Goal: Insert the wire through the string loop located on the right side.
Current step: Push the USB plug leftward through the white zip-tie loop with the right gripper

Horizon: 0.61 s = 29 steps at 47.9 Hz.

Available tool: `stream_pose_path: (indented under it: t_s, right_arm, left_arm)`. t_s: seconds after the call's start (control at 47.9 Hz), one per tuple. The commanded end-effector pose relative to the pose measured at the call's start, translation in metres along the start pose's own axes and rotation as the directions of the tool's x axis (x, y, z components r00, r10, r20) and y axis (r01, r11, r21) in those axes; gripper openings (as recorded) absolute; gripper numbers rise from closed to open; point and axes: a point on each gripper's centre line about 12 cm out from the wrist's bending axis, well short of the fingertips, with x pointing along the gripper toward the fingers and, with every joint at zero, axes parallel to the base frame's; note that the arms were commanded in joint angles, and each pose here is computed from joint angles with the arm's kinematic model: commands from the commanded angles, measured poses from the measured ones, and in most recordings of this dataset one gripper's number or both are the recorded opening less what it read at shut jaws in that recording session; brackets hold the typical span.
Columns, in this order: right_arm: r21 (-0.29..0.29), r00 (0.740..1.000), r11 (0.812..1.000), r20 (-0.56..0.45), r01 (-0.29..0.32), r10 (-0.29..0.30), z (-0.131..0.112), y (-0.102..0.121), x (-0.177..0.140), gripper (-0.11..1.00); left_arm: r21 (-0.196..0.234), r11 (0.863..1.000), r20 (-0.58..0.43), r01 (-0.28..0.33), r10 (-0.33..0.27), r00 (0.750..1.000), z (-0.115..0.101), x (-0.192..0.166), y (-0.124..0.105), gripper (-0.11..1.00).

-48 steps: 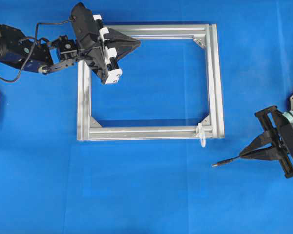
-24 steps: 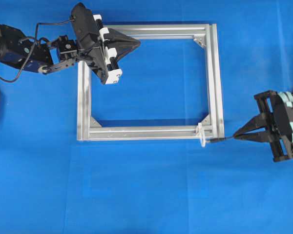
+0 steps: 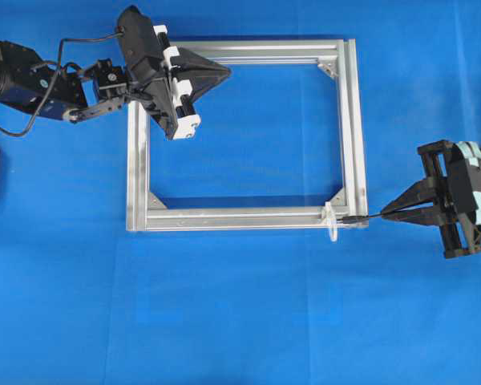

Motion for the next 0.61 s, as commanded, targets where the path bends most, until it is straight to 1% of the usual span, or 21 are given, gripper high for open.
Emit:
stream_pose_path:
  t_s: [0.0,0.585]
  right_arm:
    - [-0.001,1.0,1.0,0.02,-0.002,0.002,0.0047,0.0005,0.0003,-0.03]
    - [0.001,1.0,1.0,0.025,0.0,0.0,0.0053,0.0,0.0003,-0.03]
  left_arm:
    - [-0.001,1.0,0.044,0.008,-0.008,0.999,0.0149,-0.0021,-0.0023,0.0]
    - [-0.001,1.0,0.044,0.008,-0.008,0.999,0.0149,-0.0021,-0.0023,0.0]
